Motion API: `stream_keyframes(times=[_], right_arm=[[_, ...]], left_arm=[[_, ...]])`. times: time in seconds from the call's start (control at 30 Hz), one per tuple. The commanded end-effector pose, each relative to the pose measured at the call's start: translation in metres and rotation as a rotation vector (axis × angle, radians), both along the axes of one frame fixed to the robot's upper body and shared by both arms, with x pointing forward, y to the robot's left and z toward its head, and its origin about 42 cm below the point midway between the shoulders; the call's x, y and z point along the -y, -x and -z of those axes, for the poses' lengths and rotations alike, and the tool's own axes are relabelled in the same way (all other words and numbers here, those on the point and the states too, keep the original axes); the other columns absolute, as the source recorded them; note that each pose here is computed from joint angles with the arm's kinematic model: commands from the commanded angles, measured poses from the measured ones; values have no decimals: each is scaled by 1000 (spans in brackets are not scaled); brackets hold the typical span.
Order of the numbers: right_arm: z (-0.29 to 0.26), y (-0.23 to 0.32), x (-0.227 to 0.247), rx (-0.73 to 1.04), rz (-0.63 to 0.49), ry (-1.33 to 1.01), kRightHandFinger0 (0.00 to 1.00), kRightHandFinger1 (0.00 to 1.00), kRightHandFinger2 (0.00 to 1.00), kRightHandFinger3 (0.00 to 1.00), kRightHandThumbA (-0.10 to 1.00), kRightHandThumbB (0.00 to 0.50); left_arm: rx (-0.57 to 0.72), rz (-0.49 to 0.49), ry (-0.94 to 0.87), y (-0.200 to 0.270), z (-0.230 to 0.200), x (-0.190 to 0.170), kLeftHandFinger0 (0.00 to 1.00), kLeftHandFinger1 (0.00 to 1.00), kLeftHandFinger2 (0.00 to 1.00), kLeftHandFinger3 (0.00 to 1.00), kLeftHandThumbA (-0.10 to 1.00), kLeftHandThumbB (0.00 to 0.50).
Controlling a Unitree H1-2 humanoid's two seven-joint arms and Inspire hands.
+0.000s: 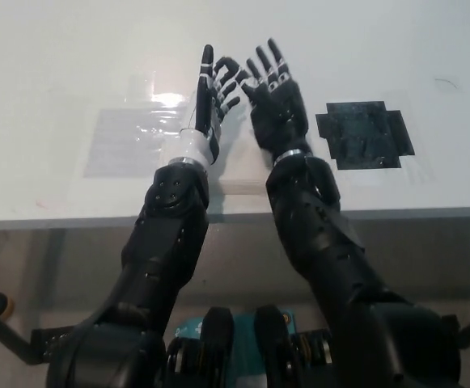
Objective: A stack of napkins is kept in the middle of the table close to the robot and the robot places both its hands sideways on the stack. Then it moves its hands away from each other while pressing down on the napkins to make them smooth
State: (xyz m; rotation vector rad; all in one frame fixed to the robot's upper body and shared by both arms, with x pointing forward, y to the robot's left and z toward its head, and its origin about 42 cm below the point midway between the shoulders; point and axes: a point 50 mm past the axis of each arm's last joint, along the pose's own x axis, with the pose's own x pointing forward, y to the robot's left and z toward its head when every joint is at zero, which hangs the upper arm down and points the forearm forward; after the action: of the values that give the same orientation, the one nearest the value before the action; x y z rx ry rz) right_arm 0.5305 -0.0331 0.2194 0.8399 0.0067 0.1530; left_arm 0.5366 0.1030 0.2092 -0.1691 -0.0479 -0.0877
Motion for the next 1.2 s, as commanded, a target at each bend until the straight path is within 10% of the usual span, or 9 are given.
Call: stream_keyframes(times=[0.0,0.43,1.17], right_arm=[[-21,-8,-7,49,-31,-38,1000,1000,1000,1000,1000,261],[55,21,0,-130,-68,122,1000,1000,1000,1000,1000,280],[40,-1,86,84,55,210,1000,1000,1000,1000,1000,286]], left_arm=[[104,-29,34,-13,-35,4,1000,1000,1000,1000,1000,343],[-43,-16,-55,13,39,6,1000,1000,1000,1000,1000,305],[-66,-56,-132,28,73,-30,1000,1000,1000,1000,1000,323]])
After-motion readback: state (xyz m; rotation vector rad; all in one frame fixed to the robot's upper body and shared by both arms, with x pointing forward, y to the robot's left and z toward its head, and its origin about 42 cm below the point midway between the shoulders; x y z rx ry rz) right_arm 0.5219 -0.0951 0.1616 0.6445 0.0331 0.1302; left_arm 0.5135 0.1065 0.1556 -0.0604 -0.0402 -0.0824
